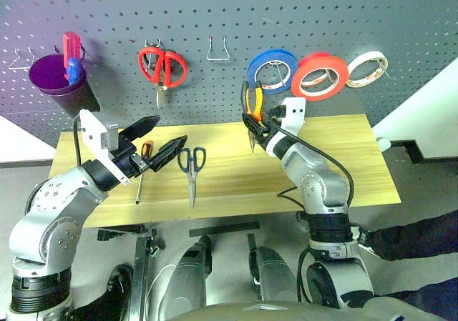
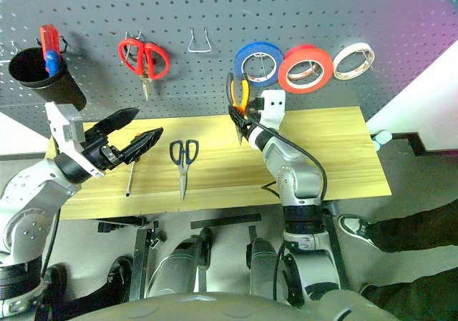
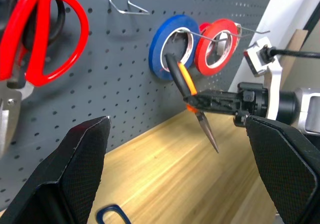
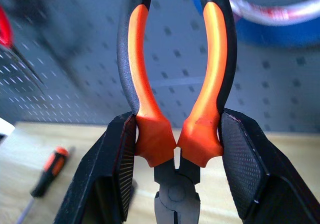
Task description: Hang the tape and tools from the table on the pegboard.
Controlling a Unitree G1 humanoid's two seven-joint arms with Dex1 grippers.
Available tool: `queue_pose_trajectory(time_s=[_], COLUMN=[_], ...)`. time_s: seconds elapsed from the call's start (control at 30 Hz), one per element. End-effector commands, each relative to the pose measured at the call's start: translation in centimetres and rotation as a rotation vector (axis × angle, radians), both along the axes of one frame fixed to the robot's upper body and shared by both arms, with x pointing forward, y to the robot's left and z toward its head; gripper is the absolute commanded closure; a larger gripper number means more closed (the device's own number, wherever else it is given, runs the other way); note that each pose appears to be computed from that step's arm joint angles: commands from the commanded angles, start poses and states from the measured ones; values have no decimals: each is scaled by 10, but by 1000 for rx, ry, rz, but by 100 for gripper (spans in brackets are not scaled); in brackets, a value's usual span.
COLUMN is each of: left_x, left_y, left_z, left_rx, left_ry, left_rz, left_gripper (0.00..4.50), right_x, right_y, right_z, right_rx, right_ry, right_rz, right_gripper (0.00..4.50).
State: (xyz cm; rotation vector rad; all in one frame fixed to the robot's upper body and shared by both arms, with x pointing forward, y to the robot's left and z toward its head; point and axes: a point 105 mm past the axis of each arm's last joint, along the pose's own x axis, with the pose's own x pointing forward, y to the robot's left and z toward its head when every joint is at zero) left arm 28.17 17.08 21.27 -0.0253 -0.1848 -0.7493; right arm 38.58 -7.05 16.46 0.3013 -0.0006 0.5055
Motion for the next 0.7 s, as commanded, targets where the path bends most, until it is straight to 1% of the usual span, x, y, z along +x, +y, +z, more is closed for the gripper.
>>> queue_pose_trajectory(time_s=[0.03,0.33,0.5,0.7], left_x=[-2,-4,-6,-3], left_y=[-2,0,0,-2], left_z=[12,19,24,29], left_rx=[-12,-39,-59,-76], left_ry=[-53,-65,-73,-93], left_rz=[-2,10,17,28], left_gripper=[0,0,0,0], right_x=[-8,-15,-11,-6], right_y=[4,10,11,14], right_z=[43,59,64,83], right_rx=[54,59,75,96], right_ry=[-166,-256,-273,-340], right_rz=[37,76,71,76], right_gripper=[239,239,239,239])
